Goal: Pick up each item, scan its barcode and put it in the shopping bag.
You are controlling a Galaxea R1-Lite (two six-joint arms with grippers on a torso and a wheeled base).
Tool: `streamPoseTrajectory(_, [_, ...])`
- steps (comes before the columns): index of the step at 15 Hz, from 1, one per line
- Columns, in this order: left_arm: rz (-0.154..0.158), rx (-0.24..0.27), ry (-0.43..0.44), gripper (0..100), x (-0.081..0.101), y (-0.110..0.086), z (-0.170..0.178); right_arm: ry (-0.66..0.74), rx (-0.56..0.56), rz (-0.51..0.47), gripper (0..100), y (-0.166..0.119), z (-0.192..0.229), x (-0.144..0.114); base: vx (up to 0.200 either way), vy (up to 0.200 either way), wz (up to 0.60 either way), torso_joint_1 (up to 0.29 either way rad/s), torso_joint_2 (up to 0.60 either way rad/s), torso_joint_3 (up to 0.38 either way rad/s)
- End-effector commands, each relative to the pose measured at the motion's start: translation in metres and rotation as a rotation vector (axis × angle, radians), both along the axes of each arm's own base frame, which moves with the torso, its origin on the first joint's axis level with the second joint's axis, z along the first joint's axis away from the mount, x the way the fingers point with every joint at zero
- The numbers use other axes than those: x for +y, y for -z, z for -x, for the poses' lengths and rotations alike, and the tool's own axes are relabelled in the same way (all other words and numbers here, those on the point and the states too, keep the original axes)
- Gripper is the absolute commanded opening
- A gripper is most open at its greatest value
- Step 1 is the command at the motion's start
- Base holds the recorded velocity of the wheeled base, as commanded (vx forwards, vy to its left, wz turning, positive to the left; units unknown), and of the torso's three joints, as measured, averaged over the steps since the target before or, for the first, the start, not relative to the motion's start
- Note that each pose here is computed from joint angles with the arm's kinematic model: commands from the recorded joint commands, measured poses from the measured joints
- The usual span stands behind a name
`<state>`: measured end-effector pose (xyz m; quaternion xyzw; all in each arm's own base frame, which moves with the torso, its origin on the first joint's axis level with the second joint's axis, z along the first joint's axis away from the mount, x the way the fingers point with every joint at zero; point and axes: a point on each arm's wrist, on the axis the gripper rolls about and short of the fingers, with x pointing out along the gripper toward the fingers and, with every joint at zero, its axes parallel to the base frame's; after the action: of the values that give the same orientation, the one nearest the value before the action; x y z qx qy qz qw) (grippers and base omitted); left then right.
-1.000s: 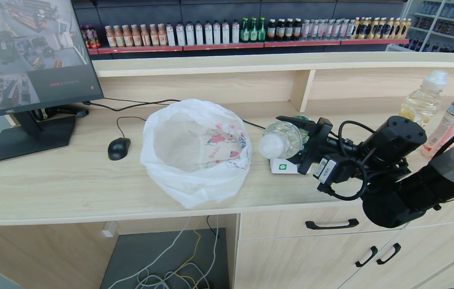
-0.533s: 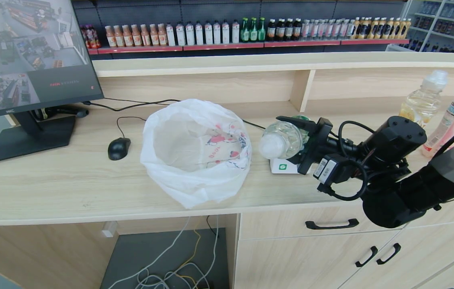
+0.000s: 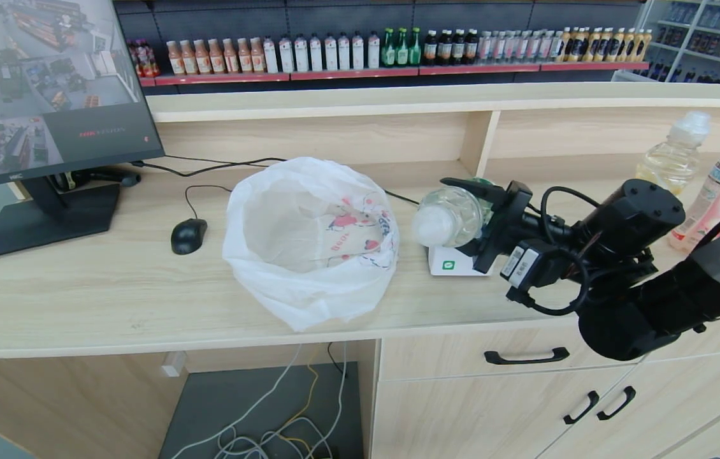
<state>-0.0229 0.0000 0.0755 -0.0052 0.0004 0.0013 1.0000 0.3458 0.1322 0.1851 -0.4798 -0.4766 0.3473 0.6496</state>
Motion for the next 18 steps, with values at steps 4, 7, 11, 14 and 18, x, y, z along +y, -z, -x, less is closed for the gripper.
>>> streamPoseTrajectory(4, [0.0, 0.001, -0.001, 100, 0.0, 0.0, 0.0, -0.045, -0.024, -0.063, 0, -0.037, 0.025, 0.005, 0.0, 0.0, 0.0, 0.0, 0.0, 0.0])
streamPoseTrajectory(7, [0.0, 0.001, -0.001, 100, 0.0, 0.0, 0.0, -0.04, -0.008, -0.168, 0, -0.067, 0.047, 0.008, 0.0, 0.0, 0.0, 0.0, 0.0, 0.0])
streamPoseTrajectory(11, [0.0, 0.001, -0.001, 100, 0.0, 0.0, 0.0, -0.039, 0.167, -0.356, 0, -0.089, 0.07, 0.003, 0.0, 0.0, 0.0, 0.0, 0.0, 0.0])
streamPoseTrajectory(14, [0.0, 0.001, -0.001, 100, 0.0, 0.0, 0.0, 0.02, 0.354, -0.445, 0, -0.074, 0.094, -0.01, 0.0, 0.0, 0.0, 0.0, 0.0, 0.0])
streamPoseTrajectory(18, [0.0, 0.001, -0.001, 100, 0.0, 0.0, 0.0, 0.024, 0.592, -0.667, 0, -0.068, 0.12, 0.002, 0.0, 0.0, 0.0, 0.0, 0.0, 0.0])
